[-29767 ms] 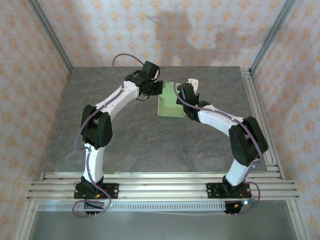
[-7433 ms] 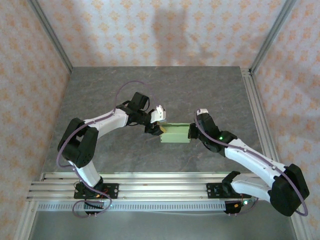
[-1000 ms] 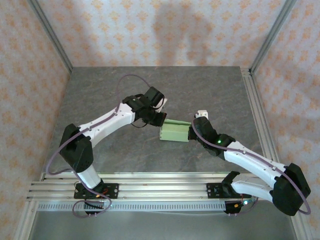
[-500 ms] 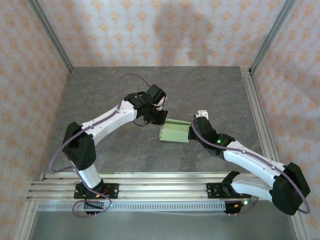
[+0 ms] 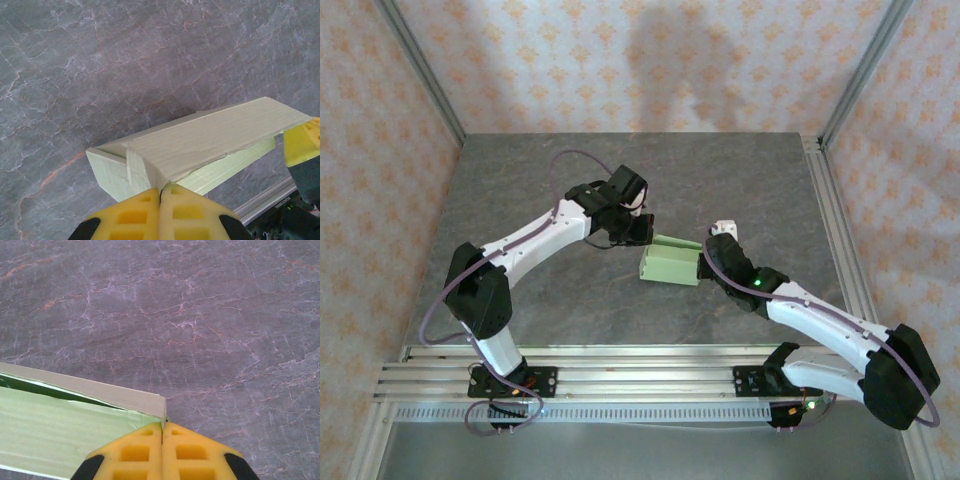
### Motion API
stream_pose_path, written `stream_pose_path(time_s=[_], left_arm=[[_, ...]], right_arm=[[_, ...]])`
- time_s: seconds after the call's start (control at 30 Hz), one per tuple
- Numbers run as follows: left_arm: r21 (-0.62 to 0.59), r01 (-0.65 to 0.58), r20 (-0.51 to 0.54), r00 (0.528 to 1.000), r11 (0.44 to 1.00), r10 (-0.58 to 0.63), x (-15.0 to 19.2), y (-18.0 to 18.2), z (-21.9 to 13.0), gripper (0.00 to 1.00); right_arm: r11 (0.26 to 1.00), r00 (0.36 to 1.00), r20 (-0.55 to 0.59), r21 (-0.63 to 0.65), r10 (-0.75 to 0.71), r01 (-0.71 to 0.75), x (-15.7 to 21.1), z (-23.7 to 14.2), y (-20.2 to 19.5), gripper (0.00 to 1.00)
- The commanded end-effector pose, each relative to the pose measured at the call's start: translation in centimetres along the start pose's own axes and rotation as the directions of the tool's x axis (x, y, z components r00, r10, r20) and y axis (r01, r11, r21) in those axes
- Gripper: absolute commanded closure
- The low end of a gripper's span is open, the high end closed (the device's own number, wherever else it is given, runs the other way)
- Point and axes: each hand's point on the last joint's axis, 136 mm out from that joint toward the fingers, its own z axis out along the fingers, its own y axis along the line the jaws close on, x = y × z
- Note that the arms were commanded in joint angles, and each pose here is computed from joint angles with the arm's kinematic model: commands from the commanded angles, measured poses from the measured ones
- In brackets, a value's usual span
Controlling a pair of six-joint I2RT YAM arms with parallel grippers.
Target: Fold the paper box
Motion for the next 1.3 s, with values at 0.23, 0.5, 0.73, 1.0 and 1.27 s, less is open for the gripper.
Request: stream_pose_path(time_s=[0.23,0.5,0.73,1.0,1.27], left_arm=[[-0.03,-0.06,-0.033,0.998,0.998,0.06,0.6,0.7,1.6,0.98],[-0.034,-0.051,-0.032,0.998,0.998,0.049,0.8,0.9,1.9,0.84],[-0.058,-0.052,-0.011,0.999,0.997,0.051,0.8,1.4,1.3,0.54],[-0.059,-0.052,0.011,0.999,0.997,0.053,0.8,1.5,0.6,0.41],[-0.08,-0.063,0.003,0.998,0.995,0.063,1.0,1.9,0.5,0.42]], right_arm=[[1.0,1.0,-0.006,-0.03,-0.001,0.001,-0.6,-0.4,0.9,0.98],[1.0,1.0,-0.014,-0.021,-0.003,0.003,-0.3,-0.2,0.7,0.98],[1.0,1.0,-0.008,-0.015,0.008,-0.008,-0.9,-0.6,0.7,0.99],[1.0,1.0,-0.018,-0.01,0.014,-0.014,-0.6,-0.5,0.6,0.99],[1.0,0.999,-0.043,0.01,0.025,-0.024,-0.7,-0.7,0.5,0.98]])
